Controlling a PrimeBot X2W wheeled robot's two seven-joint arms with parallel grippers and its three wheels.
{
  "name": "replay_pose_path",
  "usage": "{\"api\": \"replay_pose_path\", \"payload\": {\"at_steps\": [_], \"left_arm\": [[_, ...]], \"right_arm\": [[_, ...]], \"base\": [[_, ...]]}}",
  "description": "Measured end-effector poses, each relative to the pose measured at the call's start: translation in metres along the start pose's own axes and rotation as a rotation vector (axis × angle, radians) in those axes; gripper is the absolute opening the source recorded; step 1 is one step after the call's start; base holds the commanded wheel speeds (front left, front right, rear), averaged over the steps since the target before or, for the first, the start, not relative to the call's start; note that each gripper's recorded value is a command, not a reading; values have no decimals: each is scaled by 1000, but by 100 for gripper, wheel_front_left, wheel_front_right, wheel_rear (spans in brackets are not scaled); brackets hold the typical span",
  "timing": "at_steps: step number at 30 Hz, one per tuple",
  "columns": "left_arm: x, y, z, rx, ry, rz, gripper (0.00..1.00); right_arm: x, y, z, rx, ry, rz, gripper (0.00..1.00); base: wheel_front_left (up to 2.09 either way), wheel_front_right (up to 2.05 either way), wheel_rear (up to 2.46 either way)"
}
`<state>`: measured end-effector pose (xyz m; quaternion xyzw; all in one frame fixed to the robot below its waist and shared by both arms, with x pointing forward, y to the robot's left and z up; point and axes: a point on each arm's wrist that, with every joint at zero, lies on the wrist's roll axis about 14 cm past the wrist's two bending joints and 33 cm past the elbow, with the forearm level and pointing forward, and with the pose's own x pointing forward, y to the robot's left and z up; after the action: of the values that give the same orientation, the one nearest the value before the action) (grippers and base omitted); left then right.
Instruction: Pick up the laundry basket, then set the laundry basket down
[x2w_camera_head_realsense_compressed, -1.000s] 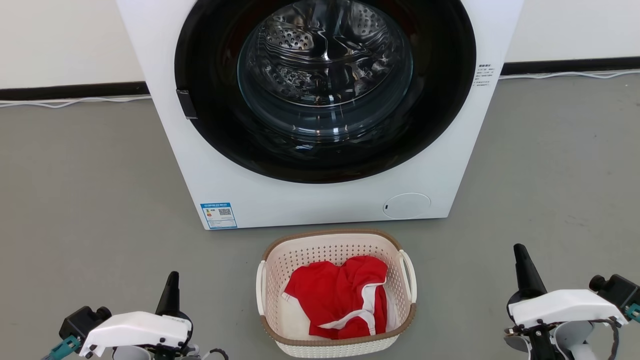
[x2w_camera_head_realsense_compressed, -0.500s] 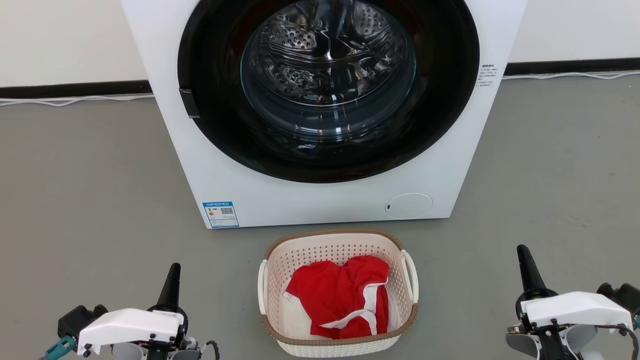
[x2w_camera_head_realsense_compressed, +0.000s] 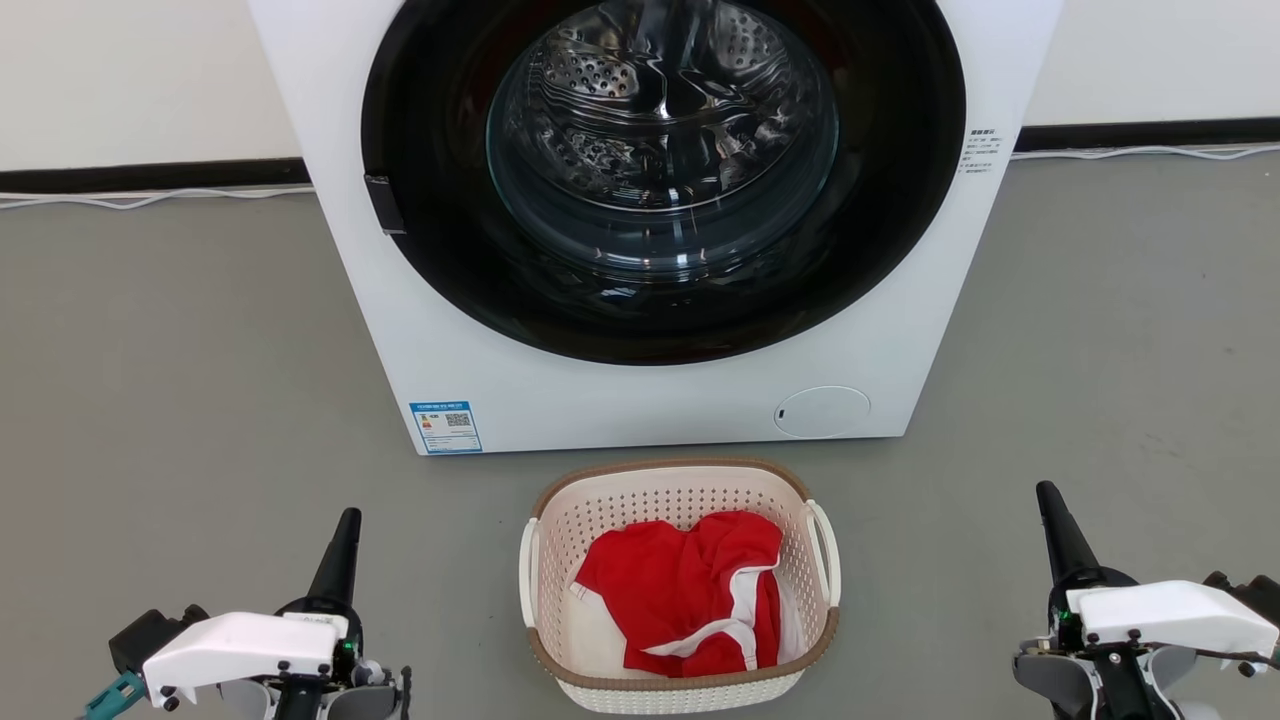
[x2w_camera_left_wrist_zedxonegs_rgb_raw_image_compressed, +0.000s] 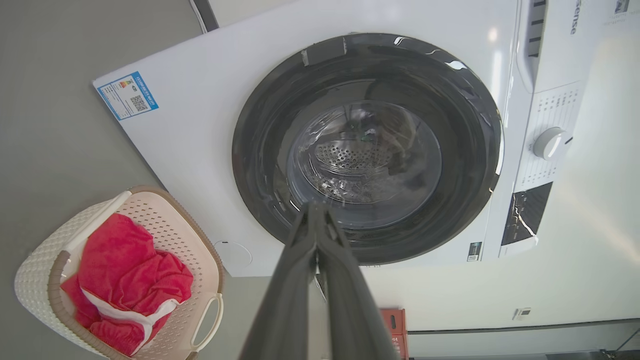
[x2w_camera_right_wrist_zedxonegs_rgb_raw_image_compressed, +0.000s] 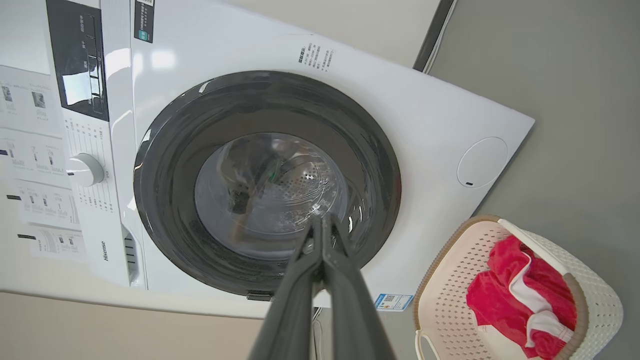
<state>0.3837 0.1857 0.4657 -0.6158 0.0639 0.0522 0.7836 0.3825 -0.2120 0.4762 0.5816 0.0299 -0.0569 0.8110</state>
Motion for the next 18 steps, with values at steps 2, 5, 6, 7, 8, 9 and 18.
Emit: {"api": "replay_pose_path", "payload": {"at_steps": [2,5,6,7,8,9,18], "left_arm": [[0,-2,0,-24,2,-8,0],[-1,-4,1,-50,4,-21,0],[-1,-4,1,-60,3,-21,0],[-2,-4,1,-74,5,-22,0],[-3,-4,1,-84,7,-24,0],[-3,-3,1,-93,7,-24,0],[-4,-13,4,-178,14,-67,0]], "right_arm": [[0,2,0,27,2,6,0],[0,3,0,65,4,12,0],[0,4,0,81,3,14,0],[0,4,0,92,5,15,0],[-1,3,-1,104,8,13,0],[-2,2,-1,118,7,11,0],[-1,10,-1,237,16,43,0]], "base": [[0,0,0],[0,0,0],[0,0,0],[0,0,0],[0,0,0],[0,0,0],[0,0,0]]}}
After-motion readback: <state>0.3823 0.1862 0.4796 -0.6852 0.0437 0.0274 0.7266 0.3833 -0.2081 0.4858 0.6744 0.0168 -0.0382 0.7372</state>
